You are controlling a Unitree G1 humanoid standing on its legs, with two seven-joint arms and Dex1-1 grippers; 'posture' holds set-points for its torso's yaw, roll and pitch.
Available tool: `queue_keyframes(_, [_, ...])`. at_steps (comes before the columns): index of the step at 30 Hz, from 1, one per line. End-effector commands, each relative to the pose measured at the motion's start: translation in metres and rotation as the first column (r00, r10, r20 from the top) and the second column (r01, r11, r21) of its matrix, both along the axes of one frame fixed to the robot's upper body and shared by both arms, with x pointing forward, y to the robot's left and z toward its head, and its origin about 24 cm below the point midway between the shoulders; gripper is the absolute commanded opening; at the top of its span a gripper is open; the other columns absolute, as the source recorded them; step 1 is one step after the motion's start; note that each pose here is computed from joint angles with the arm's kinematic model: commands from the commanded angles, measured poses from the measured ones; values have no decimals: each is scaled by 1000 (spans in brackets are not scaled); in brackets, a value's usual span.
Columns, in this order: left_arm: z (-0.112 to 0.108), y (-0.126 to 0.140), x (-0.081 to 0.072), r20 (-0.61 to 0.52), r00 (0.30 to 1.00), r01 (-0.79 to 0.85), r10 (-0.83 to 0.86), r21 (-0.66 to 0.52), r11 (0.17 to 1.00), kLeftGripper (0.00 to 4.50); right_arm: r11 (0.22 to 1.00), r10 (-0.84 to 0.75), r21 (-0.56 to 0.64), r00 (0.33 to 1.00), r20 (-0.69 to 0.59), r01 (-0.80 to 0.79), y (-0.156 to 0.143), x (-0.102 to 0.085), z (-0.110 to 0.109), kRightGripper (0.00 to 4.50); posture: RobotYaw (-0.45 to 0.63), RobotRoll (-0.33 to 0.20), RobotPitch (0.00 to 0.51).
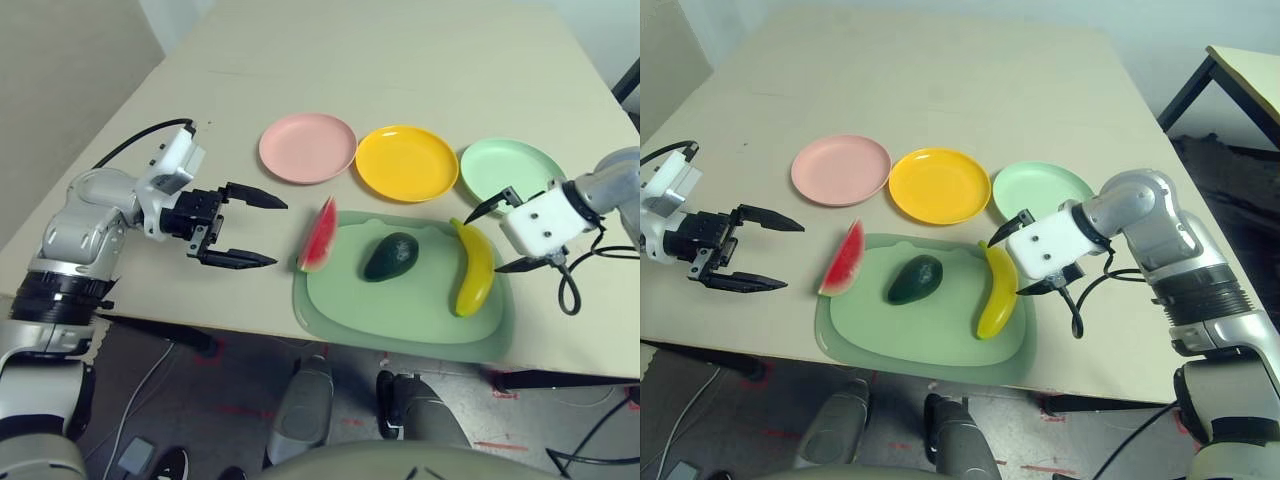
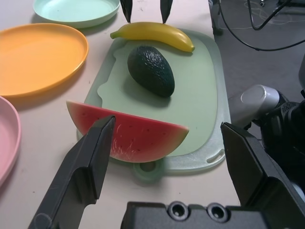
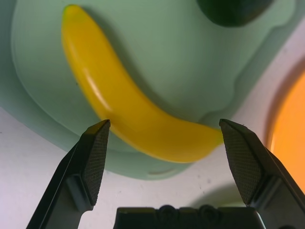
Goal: Place the fruits into color-matched plates.
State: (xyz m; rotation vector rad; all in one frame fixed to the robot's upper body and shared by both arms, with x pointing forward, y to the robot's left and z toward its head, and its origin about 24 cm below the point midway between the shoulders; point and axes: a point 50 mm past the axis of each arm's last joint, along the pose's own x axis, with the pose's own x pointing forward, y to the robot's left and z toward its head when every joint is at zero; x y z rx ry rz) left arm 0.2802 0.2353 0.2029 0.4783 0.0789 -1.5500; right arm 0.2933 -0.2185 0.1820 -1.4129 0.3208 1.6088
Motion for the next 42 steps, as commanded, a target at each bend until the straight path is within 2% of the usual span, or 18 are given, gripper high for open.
queue_keyframes(1, [7,-5,2,46,998,30,-31,18,999,4500,998,23,-58,998,-63,-27,-2,-9,-19,4478,279,0,212])
queue_keyframes(10, [11,-11,5,83,995,52,-54,23,998,4500,998,-13,-58,997,-74,9,1,-10,-35,4478,268,0,210])
queue_keyframes(13, [10,-11,5,85,995,54,-56,28,998,4500,997,-51,-66,994,-95,45,-2,-12,-32,3704,267,0,208])
queue_keyframes(18, [6,-10,6,71,996,42,-45,43,998,4500,996,-56,-77,993,-104,48,-4,-16,-19,1834,260,0,201])
queue_keyframes(19, [5,-9,6,65,997,33,-37,51,998,4500,996,-52,-71,994,-98,45,-3,-15,-13,1667,260,0,201])
queue_keyframes(21, [3,-6,7,56,998,17,-19,47,999,4500,998,-46,-56,997,-69,42,0,-11,0,1667,265,0,196])
queue_keyframes(24, [3,-4,12,66,997,-35,33,34,999,4500,998,-60,-2,998,15,60,10,8,27,1667,265,0,196])
queue_keyframes(27, [6,-7,22,105,984,-143,142,5,990,4500,989,-112,106,987,112,100,27,36,49,1667,275,0,183])
queue_keyframes(29, [8,-11,28,142,967,-211,209,-4,977,4500,982,-142,151,974,178,115,39,55,54,1667,284,0,176])
queue_keyframes(32, [12,-16,35,158,946,-281,285,-43,959,4500,964,-192,224,959,208,144,55,75,50,1667,293,0,170])
queue_keyframes(35, [14,-19,38,170,932,-314,319,-55,948,4500,948,-251,250,944,214,196,65,91,34,1667,305,0,171])
queue_keyframes(39, [15,-21,37,175,926,-330,335,-55,942,4500,934,-314,248,922,226,257,68,100,15,1667,325,0,174])
queue_keyframes(42, [13,-18,35,180,920,-345,347,-42,938,4500,936,-327,214,913,245,279,65,102,8,1667,341,0,179])
